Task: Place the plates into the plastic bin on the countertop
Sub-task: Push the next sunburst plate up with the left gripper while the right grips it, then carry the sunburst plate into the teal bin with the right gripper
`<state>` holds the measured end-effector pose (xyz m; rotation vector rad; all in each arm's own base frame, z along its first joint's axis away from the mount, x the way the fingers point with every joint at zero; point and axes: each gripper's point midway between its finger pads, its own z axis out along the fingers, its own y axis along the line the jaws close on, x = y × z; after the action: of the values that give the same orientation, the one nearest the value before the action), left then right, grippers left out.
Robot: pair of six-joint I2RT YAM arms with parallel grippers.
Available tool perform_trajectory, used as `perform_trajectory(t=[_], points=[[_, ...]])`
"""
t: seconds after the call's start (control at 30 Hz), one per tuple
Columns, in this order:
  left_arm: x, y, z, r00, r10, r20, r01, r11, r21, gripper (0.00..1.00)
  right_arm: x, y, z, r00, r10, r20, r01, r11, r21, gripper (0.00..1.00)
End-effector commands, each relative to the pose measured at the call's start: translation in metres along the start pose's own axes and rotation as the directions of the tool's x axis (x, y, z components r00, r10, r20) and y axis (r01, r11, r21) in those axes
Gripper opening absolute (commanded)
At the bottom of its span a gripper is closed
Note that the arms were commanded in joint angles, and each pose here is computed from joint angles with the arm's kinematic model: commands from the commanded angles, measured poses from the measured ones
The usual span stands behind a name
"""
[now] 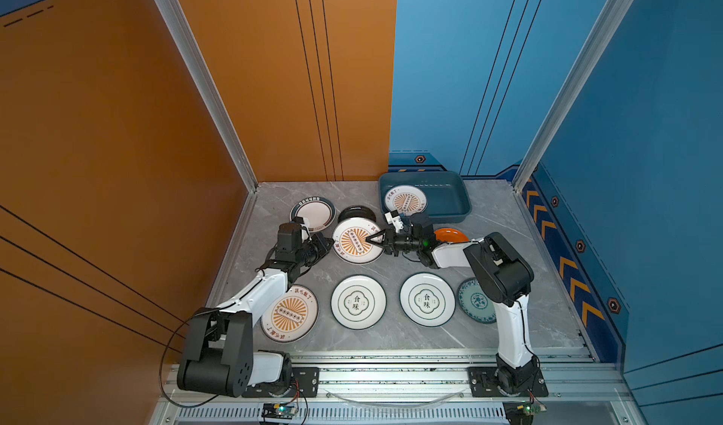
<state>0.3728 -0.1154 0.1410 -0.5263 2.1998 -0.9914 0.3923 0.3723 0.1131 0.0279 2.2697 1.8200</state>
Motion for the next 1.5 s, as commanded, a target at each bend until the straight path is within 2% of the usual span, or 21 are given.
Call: perform_trajectory(t=[0.0, 0.2, 0.3, 0.43, 0.53, 0.7, 0.83, 1.17, 1.33, 1.47], points=[[-0.015, -0.022, 0.002, 0.998, 0.039, 0.041, -0.041, 0.998, 0.051, 0.00, 0.002, 0.017, 0.001, 0.999, -0.038, -0.016, 0.037, 0.997, -0.061, 0.19], [-0.014, -0.026, 0.005, 0.998, 0.056, 0.034, -0.058, 0.997, 0.058, 0.02, 0.002, 0.015, 0.001, 0.999, -0.034, -0.019, 0.033, 0.998, -0.061, 0.06], [-0.012, -0.027, 0.006, 0.998, 0.063, 0.027, -0.065, 0.996, 0.060, 0.10, -0.002, 0.018, -0.004, 0.999, -0.037, -0.009, 0.037, 0.997, -0.062, 0.01], [-0.009, -0.026, 0.006, 0.997, 0.080, 0.014, -0.081, 0.995, 0.050, 0.25, -0.021, 0.024, -0.022, 0.998, -0.052, 0.031, 0.053, 0.998, -0.041, 0.00], [-0.007, -0.027, 0.003, 0.994, 0.108, 0.012, -0.108, 0.993, 0.048, 0.38, -0.040, 0.034, -0.042, 0.994, -0.093, 0.056, 0.092, 0.996, 0.014, 0.00], [-0.005, -0.028, -0.003, 0.988, 0.153, 0.017, -0.153, 0.988, 0.024, 0.63, -0.067, 0.039, -0.075, 0.982, -0.175, 0.070, 0.159, 0.969, 0.188, 0.00], [-0.005, -0.029, -0.010, 0.979, 0.199, 0.036, -0.199, 0.980, -0.005, 0.98, -0.102, 0.046, -0.104, 0.971, -0.196, 0.135, 0.159, 0.955, 0.249, 0.00], [0.000, -0.035, -0.009, 0.964, 0.266, 0.005, -0.266, 0.964, -0.010, 0.98, -0.201, 0.034, -0.175, 0.917, -0.201, 0.345, 0.059, 0.923, 0.381, 0.00], [0.003, -0.039, -0.009, 0.952, 0.306, 0.001, -0.306, 0.952, -0.024, 0.98, -0.240, 0.010, -0.187, 0.904, -0.168, 0.394, -0.011, 0.911, 0.413, 0.00], [0.005, -0.036, -0.011, 0.940, 0.342, -0.008, -0.342, 0.939, -0.044, 0.98, -0.256, -0.011, -0.187, 0.904, -0.139, 0.405, -0.057, 0.899, 0.435, 0.00]])
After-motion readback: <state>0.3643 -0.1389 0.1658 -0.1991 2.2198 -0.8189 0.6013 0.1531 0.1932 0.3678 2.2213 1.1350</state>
